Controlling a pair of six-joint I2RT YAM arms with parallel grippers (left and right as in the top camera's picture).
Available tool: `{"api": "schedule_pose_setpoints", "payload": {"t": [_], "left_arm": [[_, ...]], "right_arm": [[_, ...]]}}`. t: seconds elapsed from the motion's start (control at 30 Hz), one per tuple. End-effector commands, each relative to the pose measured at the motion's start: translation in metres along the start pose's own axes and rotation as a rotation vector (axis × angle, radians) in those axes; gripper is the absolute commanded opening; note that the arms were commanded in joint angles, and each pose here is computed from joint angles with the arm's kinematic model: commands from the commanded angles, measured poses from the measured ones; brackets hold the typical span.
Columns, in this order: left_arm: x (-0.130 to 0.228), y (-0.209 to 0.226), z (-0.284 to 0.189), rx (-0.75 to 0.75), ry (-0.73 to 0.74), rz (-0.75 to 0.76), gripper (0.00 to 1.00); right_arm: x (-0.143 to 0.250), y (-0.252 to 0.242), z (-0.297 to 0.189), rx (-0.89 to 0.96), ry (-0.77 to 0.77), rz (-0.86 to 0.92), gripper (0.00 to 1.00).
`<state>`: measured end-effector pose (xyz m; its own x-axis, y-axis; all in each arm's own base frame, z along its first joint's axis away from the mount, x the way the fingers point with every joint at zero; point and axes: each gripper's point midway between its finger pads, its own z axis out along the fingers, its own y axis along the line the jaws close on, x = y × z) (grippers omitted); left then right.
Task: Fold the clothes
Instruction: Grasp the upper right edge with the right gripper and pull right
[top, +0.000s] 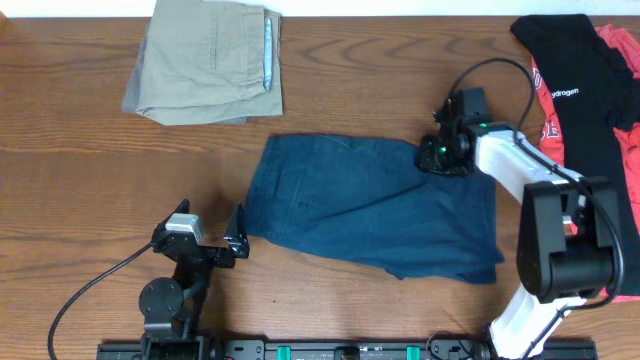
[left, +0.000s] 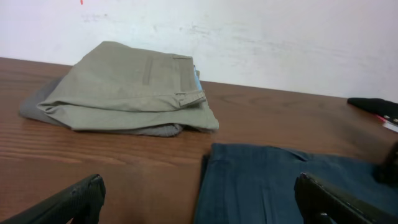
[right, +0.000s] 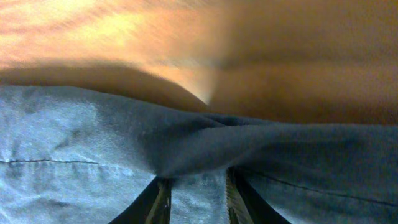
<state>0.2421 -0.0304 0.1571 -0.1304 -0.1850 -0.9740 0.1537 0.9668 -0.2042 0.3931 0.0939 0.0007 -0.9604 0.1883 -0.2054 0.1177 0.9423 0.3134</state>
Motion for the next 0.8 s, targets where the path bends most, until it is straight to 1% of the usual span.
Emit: {"api": "schedule_pose_setpoints", "payload": {"t": [0.0, 0.1, 0.2, 0.23, 0.27, 0.3, 0.37, 0.43, 0.47, 0.57, 0.7, 0.77], "left_arm": [[0.016, 0.002, 0.002, 0.002, 0.041, 0.009, 0.98], [0.016, 0.002, 0.002, 0.002, 0.041, 0.009, 0.98], [0.016, 0.002, 0.002, 0.002, 0.041, 0.009, 0.98], [0.016, 0.002, 0.002, 0.002, 0.041, 0.009, 0.98], [0.016, 0.002, 0.002, 0.002, 0.041, 0.009, 0.98], [0.016, 0.002, 0.002, 0.002, 0.041, 0.009, 0.98], [0.016, 0.002, 0.002, 0.002, 0.041, 0.009, 0.98], [0.016, 0.002, 0.002, 0.002, 0.041, 0.009, 0.98], [0.016, 0.002, 0.002, 0.002, 0.041, 0.009, 0.98], [0.016, 0.002, 0.002, 0.002, 0.041, 0.009, 0.98], [0.016, 0.002, 0.002, 0.002, 0.041, 0.009, 0.98], [0.016, 0.002, 0.002, 0.002, 0.041, 0.009, 0.98]], "right_arm": [[0.003, 0.012, 0.020, 0.001, 0.039, -0.044, 0.29], [-0.013, 0.029, 0.017, -0.017, 0.011, -0.073, 0.31], [-0.024, 0.044, 0.013, -0.018, -0.003, -0.111, 0.35], [-0.028, 0.045, 0.009, 0.001, -0.008, -0.121, 0.39], [-0.032, 0.043, 0.004, 0.032, -0.014, -0.122, 0.50], [-0.037, 0.040, -0.004, 0.074, -0.021, -0.121, 0.56], [-0.047, 0.031, -0.022, 0.159, -0.023, -0.108, 0.59], [-0.054, 0.018, -0.046, 0.247, -0.017, -0.061, 0.58], [-0.057, 0.010, -0.058, 0.288, -0.009, -0.026, 0.56], [-0.055, -0.010, -0.087, 0.356, 0.034, 0.054, 0.56], [-0.033, -0.040, -0.097, 0.398, 0.139, 0.133, 0.55], [-0.018, -0.054, -0.093, 0.420, 0.189, 0.171, 0.53]]}}
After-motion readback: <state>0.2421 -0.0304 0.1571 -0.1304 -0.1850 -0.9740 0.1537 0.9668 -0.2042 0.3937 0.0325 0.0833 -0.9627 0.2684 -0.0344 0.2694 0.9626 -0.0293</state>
